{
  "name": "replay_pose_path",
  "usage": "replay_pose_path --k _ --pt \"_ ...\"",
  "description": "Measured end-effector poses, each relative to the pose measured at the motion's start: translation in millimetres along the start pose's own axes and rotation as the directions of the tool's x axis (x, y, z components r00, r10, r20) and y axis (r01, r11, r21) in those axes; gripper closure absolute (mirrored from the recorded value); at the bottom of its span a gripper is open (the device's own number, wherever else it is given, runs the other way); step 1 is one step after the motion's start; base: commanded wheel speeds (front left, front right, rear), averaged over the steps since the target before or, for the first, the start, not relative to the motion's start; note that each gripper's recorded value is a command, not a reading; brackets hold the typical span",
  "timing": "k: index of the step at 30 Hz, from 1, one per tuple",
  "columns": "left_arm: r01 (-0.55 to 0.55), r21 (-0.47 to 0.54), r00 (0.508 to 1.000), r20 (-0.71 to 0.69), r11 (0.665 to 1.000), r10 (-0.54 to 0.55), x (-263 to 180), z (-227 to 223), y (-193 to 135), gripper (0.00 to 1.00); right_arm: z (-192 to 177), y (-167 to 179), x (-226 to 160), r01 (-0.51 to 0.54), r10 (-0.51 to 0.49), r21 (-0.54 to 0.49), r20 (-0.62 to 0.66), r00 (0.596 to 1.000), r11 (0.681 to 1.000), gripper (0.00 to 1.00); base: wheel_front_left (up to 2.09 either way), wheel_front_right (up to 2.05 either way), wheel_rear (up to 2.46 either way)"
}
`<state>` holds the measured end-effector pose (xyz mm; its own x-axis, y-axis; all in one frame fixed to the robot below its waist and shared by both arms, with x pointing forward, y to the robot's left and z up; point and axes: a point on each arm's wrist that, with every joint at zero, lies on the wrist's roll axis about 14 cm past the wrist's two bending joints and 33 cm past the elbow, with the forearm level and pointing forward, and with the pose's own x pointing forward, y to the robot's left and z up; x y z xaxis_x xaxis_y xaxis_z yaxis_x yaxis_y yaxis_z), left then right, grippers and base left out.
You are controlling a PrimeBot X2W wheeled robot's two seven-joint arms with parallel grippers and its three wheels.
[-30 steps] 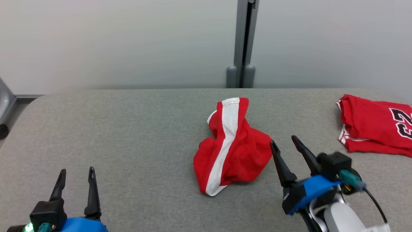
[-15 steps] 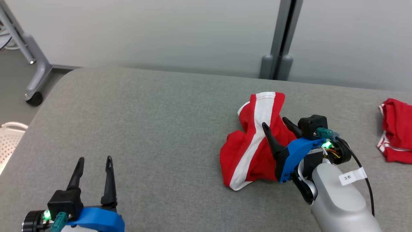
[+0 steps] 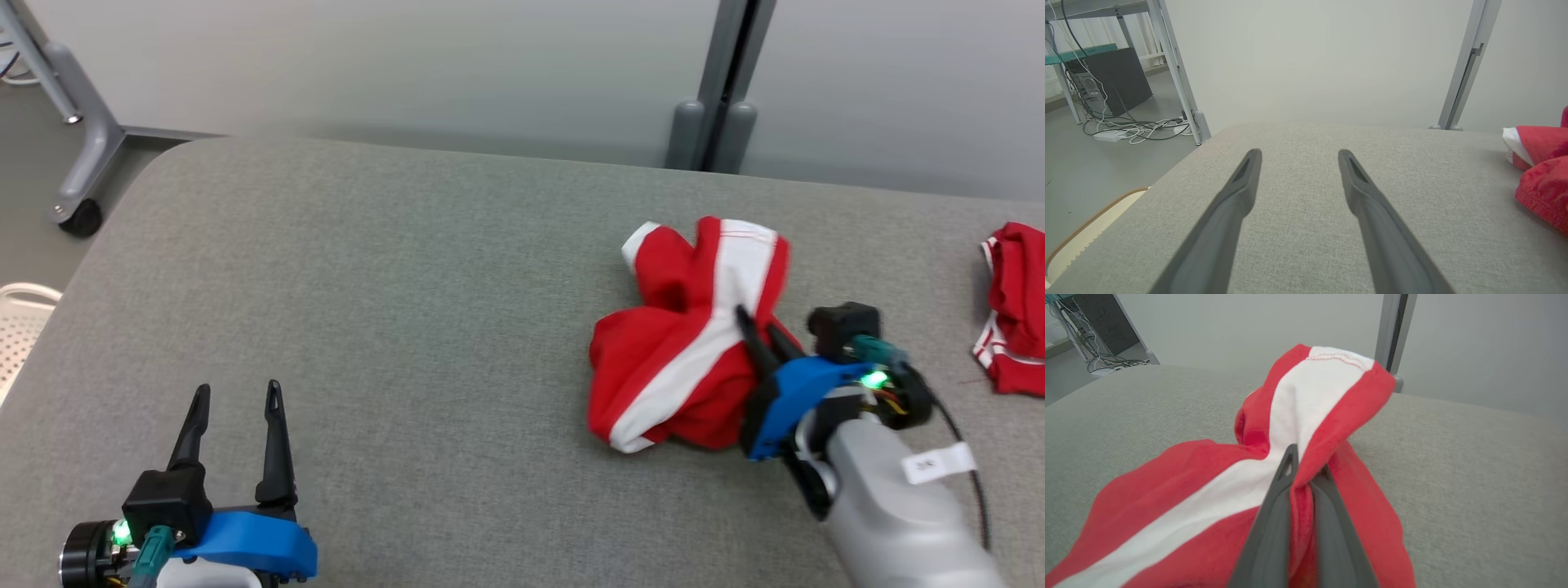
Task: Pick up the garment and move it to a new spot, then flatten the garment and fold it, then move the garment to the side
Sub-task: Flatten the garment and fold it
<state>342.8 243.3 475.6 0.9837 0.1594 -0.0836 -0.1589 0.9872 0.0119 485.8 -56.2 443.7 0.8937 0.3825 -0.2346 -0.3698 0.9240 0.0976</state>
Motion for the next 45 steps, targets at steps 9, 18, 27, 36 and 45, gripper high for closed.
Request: replay_pose_path --k 9,18,27,36,45 --pt "0.038 -0.008 0.999 0.022 0.999 -0.038 8 3 -16 0.00 24 -102 -51 0.209 -0.203 -0.039 0.123 0.972 0.977 1.00 0.00 0.00 0.00" --pt "0.061 -0.018 0.997 0.041 0.998 -0.060 12 7 -27 0.00 76 -69 -57 0.124 -0.087 -0.107 0.294 0.952 0.987 1.00 0.00 0.00 0.00" --pt "0.031 -0.036 0.998 0.055 0.999 -0.029 7 10 -18 0.00 55 90 -36 -0.285 0.328 -0.240 0.166 0.930 0.928 1.00 0.00 0.00 0.00" --pt "-0.012 -0.052 1.000 0.016 0.999 0.013 0 -4 -8 0.00 -19 201 -56 -0.592 0.600 -0.235 -0.044 0.799 0.771 1.00 0.00 0.00 0.00" --pt "-0.001 -0.052 1.000 0.014 0.999 0.002 6 -6 -12 0.00 -7 197 -55 -0.577 0.593 -0.202 0.027 0.805 0.792 0.00 0.00 0.00 0.00"
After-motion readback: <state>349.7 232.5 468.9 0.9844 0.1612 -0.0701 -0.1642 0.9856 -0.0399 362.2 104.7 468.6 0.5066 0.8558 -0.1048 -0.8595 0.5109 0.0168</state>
